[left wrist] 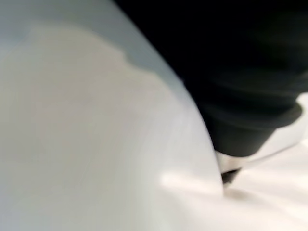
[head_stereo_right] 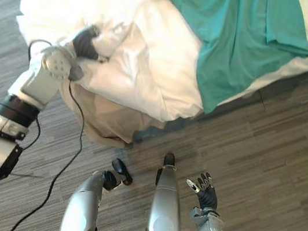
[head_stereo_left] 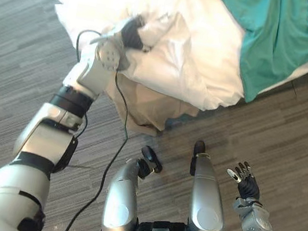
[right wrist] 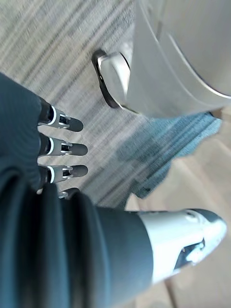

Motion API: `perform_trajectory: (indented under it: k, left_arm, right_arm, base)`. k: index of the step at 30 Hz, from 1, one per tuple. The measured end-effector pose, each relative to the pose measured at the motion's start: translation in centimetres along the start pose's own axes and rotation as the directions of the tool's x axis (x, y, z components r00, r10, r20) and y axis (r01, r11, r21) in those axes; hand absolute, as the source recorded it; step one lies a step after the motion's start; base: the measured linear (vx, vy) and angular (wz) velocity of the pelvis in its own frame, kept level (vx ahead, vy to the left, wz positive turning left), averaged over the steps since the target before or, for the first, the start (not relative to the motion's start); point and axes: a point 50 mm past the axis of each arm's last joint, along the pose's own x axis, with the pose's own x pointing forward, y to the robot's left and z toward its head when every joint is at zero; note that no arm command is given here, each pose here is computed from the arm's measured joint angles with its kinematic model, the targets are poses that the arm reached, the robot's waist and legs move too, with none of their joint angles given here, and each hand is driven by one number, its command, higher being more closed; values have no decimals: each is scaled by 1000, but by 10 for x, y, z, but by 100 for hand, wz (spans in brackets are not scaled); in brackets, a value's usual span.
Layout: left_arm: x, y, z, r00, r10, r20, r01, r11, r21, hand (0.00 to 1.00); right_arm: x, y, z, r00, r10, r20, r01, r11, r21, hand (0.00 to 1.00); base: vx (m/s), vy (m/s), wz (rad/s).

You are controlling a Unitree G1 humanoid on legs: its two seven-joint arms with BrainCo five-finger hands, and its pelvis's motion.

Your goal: Tidy the bed and pick cloth on bed and put in laundry

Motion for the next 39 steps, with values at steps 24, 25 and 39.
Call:
perform_trajectory:
  k: [24, 25, 39]
  left_arm:
    - [-275, -230, -132, 669, -392, -632, -235, 695, -680, 0]
    - [-283, -235, -134, 631, -398, -665, -268, 693, -669, 0]
    - [-423, -291, -132, 3, -514, -858, -774, 541, -327, 0]
  right_arm:
    - [-72, -11, -108, 896, -160, -414, 136, 987, -86, 0]
    - [-73, -11, -109, 893, -161, -419, 137, 987, -86, 0]
    - [-78, -9, -125, 842, -212, -497, 248, 969, 8, 0]
  base:
    - [83, -44, 26]
    - [-6, -16, 4]
    - [-8, 5, 5]
